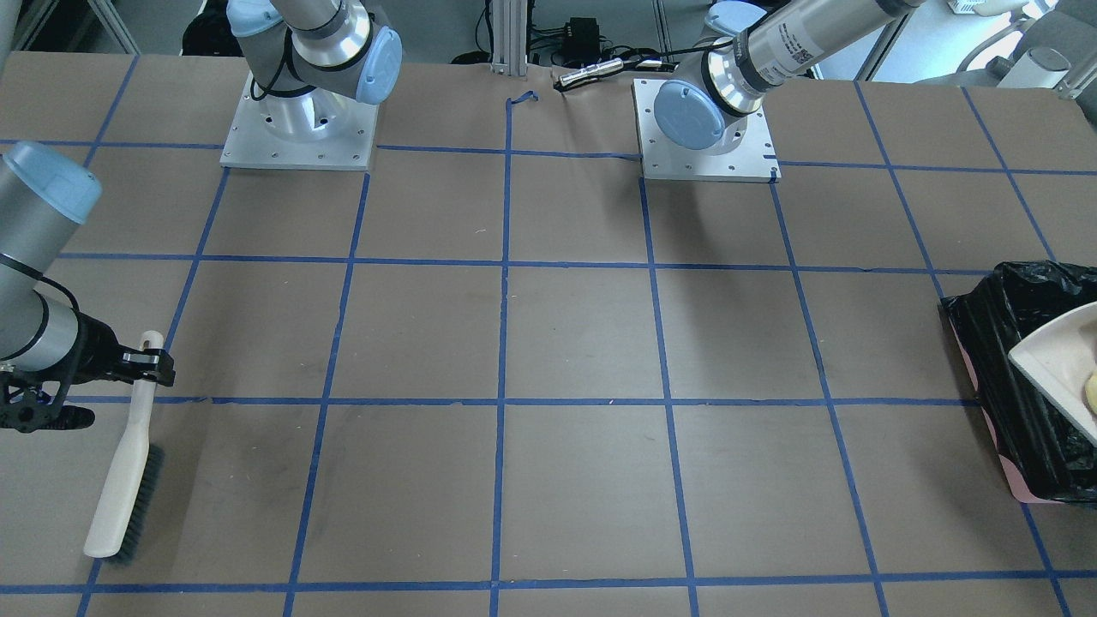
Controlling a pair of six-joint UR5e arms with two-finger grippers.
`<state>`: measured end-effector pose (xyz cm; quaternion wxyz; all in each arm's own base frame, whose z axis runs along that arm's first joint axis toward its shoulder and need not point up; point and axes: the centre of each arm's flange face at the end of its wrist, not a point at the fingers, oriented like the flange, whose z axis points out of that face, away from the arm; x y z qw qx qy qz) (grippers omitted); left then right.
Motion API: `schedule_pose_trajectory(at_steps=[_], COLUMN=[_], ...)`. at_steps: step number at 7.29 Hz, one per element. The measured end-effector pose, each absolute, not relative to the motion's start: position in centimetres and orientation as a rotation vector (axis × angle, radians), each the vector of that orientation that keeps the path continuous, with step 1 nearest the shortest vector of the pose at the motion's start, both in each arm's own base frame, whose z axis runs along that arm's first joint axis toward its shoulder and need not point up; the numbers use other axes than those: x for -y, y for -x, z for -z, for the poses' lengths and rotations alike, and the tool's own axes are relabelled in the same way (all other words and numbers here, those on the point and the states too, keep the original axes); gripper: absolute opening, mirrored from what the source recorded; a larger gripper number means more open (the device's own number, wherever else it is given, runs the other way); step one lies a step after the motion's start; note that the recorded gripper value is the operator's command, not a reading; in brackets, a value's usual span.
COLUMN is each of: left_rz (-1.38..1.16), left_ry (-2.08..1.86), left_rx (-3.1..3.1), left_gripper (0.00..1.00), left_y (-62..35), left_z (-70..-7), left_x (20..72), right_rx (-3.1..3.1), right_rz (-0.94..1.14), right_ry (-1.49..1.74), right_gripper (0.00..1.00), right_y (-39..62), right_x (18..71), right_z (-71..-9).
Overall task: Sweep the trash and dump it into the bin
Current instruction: 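Tilt the dustpan into the bin with the left gripper while the right releases the brush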
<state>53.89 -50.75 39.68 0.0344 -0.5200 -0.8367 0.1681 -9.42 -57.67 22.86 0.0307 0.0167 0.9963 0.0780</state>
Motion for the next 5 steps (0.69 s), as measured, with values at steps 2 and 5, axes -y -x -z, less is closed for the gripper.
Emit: schedule_pose_trajectory(at_steps=[2, 5], left_rz=[-0.517, -0.498], left_ry=[1.705, 1.857], left_rx=[2.538, 2.479], left_gripper=[0.0, 0.0], left_y=[-58.8, -64.3], left_z=[-37.7, -36.2], left_x=[49.3, 46.8], right_rx=[-3.08, -3.108], right_rz=[-0.221, -0.135], right_ry=[-0.052, -0.06], right_gripper=[1.0, 1.0], right_y=[9.4, 8.1], right_x=[57.7, 55.0], right_z=[-23.8, -33.1])
